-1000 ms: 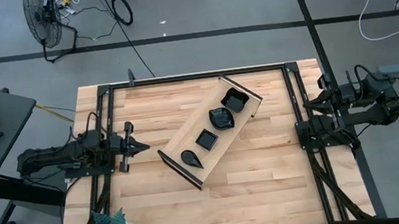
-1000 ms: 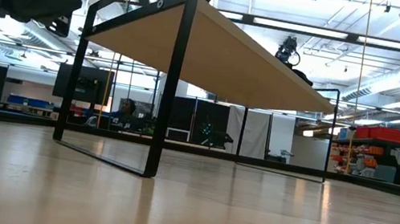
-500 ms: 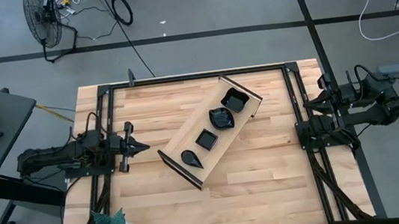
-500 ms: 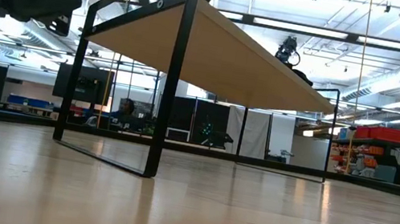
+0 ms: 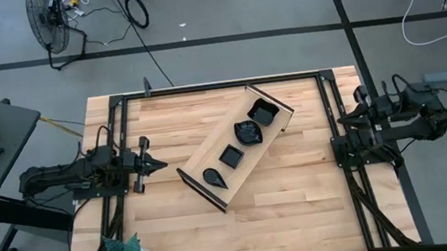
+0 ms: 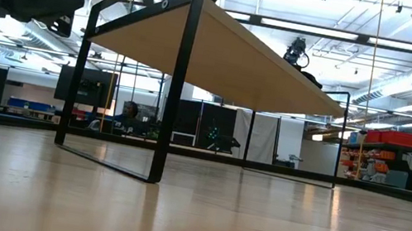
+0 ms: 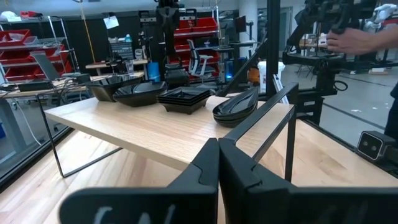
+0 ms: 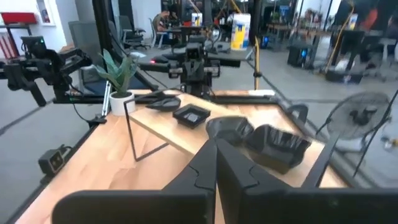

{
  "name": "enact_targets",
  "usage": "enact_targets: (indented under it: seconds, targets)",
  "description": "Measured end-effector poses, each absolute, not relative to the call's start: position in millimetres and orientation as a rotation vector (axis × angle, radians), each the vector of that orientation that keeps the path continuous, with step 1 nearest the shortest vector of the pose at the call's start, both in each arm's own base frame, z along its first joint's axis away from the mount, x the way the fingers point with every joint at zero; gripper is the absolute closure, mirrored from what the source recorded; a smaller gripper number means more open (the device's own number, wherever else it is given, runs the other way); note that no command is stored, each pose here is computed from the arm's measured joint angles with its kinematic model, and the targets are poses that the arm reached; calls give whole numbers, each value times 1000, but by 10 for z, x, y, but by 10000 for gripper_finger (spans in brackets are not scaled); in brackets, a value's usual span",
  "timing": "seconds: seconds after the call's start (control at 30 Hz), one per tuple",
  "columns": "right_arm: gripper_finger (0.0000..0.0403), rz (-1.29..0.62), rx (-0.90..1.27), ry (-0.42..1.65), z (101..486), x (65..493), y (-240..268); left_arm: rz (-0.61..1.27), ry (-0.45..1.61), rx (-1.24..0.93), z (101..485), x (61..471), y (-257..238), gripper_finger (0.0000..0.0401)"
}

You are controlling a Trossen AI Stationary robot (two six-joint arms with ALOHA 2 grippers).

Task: Pick & Place Mini shaped plates
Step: Return to Home Position

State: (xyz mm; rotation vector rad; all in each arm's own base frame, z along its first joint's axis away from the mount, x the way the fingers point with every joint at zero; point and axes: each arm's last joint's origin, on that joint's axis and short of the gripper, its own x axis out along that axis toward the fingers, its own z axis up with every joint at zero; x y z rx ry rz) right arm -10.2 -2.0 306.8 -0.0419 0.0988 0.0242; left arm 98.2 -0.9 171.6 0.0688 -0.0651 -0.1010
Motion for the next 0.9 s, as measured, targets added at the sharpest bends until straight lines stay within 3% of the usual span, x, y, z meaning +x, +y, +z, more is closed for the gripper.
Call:
enact_targets:
  seconds: [0.13,0.4,0.9]
  targets:
    - [392,32,-4,98,3014,-11,-11,-101,-66,69,1717,982,-9,398]
    - [392,67,-11,-149,3037,250,17,-100,-67,69,1717,982,-9,398]
    - [392,99,-67,-141,2308,780,63,-100,-66,69,1717,982,-9,398]
